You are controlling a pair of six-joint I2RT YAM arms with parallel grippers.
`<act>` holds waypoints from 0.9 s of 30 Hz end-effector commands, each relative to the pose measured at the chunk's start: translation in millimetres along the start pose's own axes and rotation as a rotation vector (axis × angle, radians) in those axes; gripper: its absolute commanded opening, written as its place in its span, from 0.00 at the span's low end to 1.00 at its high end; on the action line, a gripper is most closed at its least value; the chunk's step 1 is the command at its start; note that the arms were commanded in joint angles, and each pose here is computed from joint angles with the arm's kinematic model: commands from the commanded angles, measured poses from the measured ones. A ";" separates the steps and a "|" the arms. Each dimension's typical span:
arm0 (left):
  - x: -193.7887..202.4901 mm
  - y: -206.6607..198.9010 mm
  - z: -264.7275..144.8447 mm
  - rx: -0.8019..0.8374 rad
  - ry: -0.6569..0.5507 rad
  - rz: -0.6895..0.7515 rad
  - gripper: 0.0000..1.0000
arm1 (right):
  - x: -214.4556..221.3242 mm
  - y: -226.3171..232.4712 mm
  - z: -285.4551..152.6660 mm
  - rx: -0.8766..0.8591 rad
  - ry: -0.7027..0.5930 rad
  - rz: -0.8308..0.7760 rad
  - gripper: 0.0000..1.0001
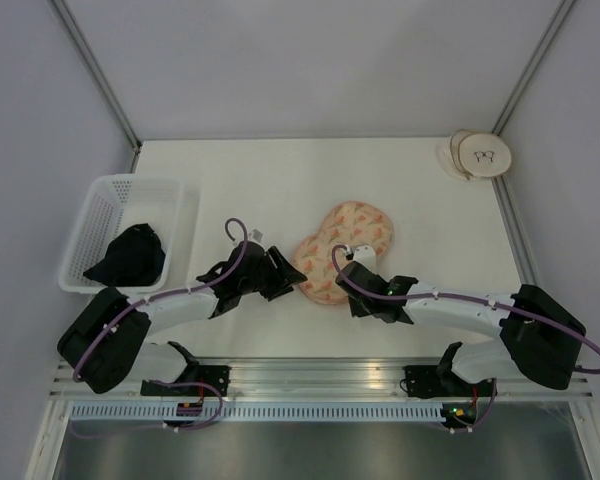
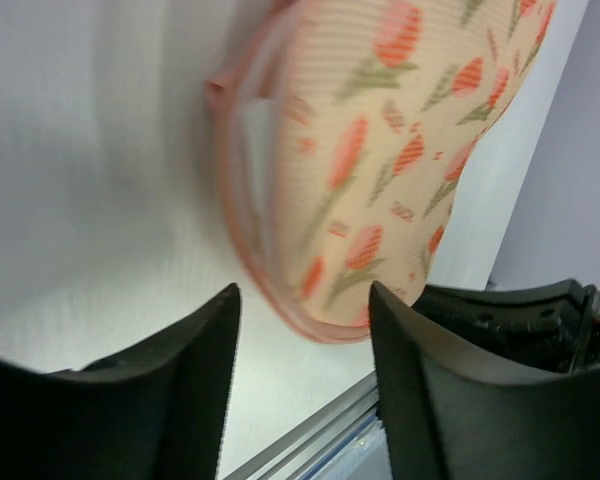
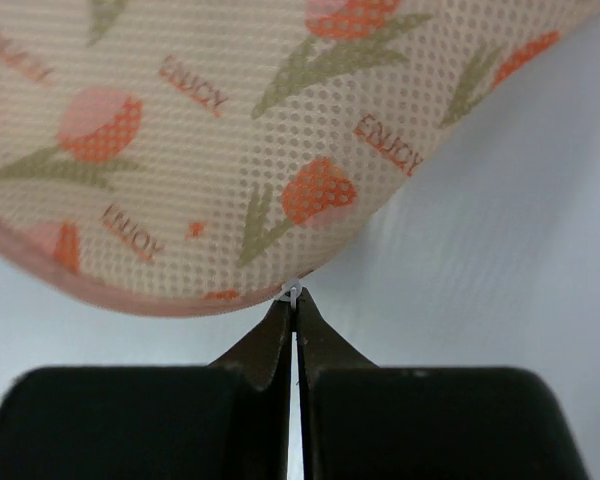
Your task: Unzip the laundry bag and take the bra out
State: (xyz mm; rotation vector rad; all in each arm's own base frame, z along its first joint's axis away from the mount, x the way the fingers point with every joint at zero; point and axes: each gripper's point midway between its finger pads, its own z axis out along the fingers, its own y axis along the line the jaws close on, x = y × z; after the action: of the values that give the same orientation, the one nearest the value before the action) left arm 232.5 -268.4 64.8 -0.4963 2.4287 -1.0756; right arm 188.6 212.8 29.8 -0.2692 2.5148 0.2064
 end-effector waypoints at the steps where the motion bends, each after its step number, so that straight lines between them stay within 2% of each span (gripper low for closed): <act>1: -0.1 11.9 -11.9 -0.029 -0.028 -0.011 0.62 | -4.0 -31.0 -1.6 0.167 -0.003 0.004 0.00; 3: -2.5 16.2 -22.7 -0.046 -0.056 -0.018 0.68 | -4.5 -41.4 -2.3 0.210 -0.003 0.017 0.00; 5: -8.1 17.5 -31.8 -0.053 -0.096 -0.016 0.69 | -7.5 -50.4 -4.6 0.249 -0.013 0.034 0.01; 9: -18.7 15.3 -57.6 -0.036 -0.180 -0.017 0.70 | -20.9 -87.5 -21.3 0.440 -0.067 0.096 0.00; 11: -24.0 12.1 -72.0 -0.021 -0.221 -0.008 0.70 | -27.5 -96.5 -27.7 0.492 -0.081 0.116 0.07; 12: -25.1 11.6 -75.6 -0.015 -0.231 0.002 0.71 | -38.5 -103.0 -38.7 0.550 -0.109 0.145 0.27; 14: -26.6 5.2 -83.5 0.016 -0.243 0.031 0.72 | -50.2 -106.2 -47.9 0.581 -0.143 0.155 0.48; 15: -26.1 3.6 -84.8 0.025 -0.241 0.041 0.72 | -59.8 -107.8 -54.2 0.599 -0.171 0.152 0.64; 16: -24.7 0.9 -85.9 0.035 -0.231 0.055 0.74 | -64.0 -106.9 -56.7 0.599 -0.174 0.143 0.69; 18: -23.4 1.3 -85.3 0.028 -0.219 0.082 0.74 | -74.7 -102.3 -62.8 0.585 -0.183 0.129 0.78; 20: -20.2 3.9 -82.7 0.016 -0.199 0.096 0.75 | -77.3 -87.0 -59.8 0.492 -0.146 0.067 0.79; 21: -19.0 4.9 -81.7 0.014 -0.193 0.096 0.75 | -91.5 -67.1 -53.6 0.385 -0.191 0.085 0.79; 22: -19.1 5.5 -81.0 0.010 -0.193 0.094 0.75 | -87.2 -44.3 -47.6 0.252 -0.137 0.021 0.78; 23: -18.2 8.0 -79.6 0.001 -0.188 0.092 0.75 | -99.3 -24.5 -44.5 0.162 -0.170 0.027 0.79; 25: -19.5 9.1 -79.8 -0.003 -0.196 0.092 0.75 | -101.5 -1.5 -37.3 0.068 -0.145 -0.018 0.78; 27: -20.5 7.1 -82.4 0.009 -0.206 0.089 0.75 | -111.8 15.4 -31.3 0.049 -0.141 -0.062 0.78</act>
State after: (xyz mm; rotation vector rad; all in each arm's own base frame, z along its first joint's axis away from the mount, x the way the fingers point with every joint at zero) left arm 204.4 -207.5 111.4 -0.5053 2.2604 -0.9701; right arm 242.6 182.8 104.0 -0.1276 2.4096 -0.0618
